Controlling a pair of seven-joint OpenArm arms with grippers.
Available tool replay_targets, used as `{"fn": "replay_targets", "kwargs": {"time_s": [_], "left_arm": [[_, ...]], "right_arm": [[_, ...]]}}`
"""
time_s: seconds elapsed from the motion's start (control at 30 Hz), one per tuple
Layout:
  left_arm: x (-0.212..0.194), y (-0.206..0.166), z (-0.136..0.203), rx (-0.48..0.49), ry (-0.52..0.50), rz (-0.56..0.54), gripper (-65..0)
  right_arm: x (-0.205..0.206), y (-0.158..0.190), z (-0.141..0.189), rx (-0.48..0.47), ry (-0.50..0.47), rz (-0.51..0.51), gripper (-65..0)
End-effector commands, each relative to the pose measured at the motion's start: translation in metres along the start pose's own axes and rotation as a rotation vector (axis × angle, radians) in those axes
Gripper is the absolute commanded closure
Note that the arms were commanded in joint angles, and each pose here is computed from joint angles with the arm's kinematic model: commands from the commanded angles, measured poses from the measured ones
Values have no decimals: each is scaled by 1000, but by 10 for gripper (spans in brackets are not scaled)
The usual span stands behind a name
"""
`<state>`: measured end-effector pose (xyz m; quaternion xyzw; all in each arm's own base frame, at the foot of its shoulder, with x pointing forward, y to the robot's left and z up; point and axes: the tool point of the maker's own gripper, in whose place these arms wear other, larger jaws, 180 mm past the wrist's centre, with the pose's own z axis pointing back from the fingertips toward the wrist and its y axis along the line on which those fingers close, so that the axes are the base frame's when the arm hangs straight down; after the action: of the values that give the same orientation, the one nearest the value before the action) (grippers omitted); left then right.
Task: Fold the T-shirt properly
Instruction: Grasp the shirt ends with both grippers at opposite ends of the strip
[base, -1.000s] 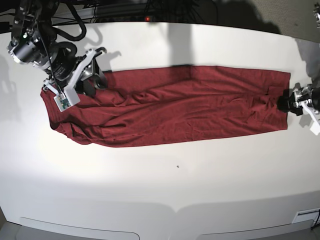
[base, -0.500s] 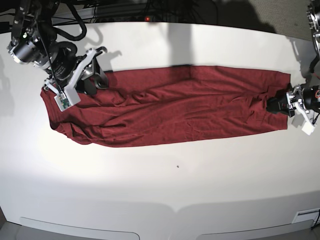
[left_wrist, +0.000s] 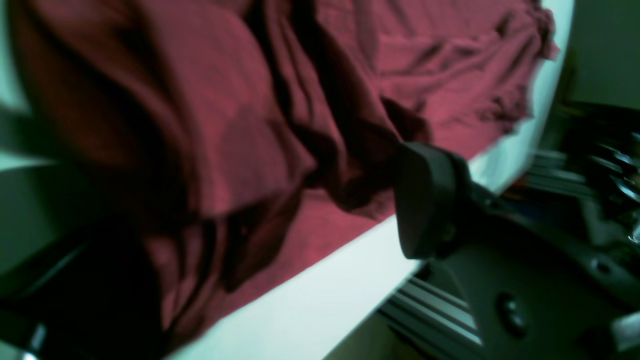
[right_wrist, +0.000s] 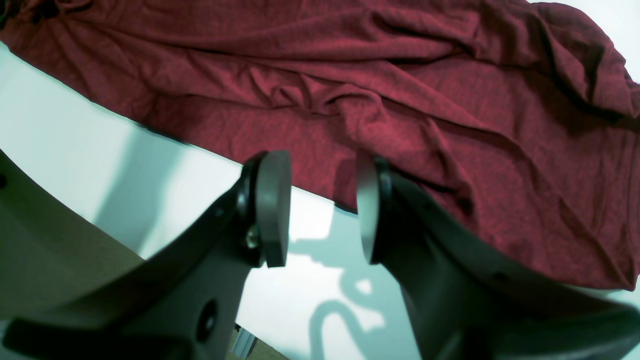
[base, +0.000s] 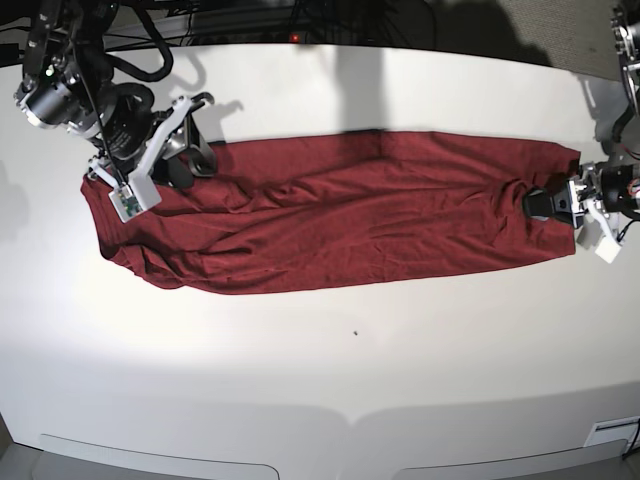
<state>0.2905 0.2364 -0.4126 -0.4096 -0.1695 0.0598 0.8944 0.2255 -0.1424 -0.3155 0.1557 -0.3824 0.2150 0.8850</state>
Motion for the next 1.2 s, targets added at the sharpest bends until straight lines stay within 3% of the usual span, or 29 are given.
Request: {"fn": "replay_targets", "kwargs": {"time_s": [0.0,0.77,0.83,0.87,0.97,1.17], "left_arm": [[20,-8,12,-18,-51,-33,-451],[26,-10,12,-27,-85,-31,-447],[26,-9,12,-21,-83,-32,-394],[24,-7,11,-10,-75,-34,-331],[21,0,11,27,-53,-41,-10],[23,0,12,31,-62,-44,0]], "right_arm": [[12,1,4,4,-39,23,-222],[9,1,4,4,-22,23,-222],[9,1,4,4,-23,23,-222],[9,1,4,4,-22,23,-222],[9,1,4,4,-22,23,-222],[9,1,4,4,-24,23,-222]]}}
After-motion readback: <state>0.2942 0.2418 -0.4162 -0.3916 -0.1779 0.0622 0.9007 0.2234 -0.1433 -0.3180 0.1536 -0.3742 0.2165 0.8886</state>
